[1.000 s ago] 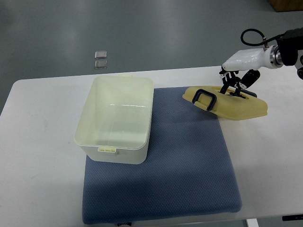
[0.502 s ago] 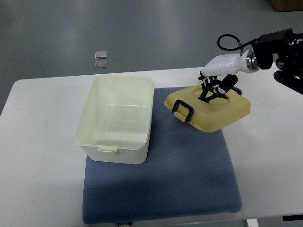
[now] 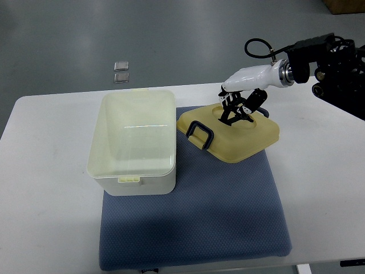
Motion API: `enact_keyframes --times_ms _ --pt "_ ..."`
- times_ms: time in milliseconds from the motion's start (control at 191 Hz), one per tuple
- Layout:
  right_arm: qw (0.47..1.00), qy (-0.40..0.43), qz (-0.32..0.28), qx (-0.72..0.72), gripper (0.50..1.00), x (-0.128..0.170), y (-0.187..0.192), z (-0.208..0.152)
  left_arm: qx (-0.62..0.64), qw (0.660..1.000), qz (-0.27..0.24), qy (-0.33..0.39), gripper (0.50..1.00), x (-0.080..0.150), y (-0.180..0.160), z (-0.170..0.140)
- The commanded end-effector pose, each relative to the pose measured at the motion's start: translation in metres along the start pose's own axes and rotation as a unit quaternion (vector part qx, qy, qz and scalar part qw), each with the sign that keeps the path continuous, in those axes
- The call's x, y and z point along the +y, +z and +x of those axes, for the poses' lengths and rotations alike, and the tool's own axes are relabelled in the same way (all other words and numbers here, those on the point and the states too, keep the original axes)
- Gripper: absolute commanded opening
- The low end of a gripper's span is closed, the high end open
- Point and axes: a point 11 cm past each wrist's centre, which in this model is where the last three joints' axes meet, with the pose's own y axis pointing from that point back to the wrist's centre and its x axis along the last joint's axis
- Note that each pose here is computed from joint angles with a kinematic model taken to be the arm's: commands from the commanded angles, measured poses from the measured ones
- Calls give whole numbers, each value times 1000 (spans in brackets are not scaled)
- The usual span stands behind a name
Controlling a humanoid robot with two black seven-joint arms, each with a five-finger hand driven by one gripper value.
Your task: Open white storage box with right hand
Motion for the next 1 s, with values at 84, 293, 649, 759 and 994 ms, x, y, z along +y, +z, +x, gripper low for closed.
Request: enact_keyframes --times_ms 84,293,649,759,994 --pt "1000 -2 -1 -1 500 -4 0 -7 0 1000 0 -1 1000 0 0 0" --pt "1000 -12 -16 2 502 -1 12 -31 1 1000 0 -1 1000 0 0 0" --pt "1000 -12 -17 -3 615 0 18 -58 1 1000 0 5 1000 0 0 3" --pt "1000 -1 -12 -1 693 -1 16 -57 1 1000 1 4 1000 0 0 3" --pt "1000 11 -5 2 907 3 16 -53 1 1000 1 5 1000 0 0 3"
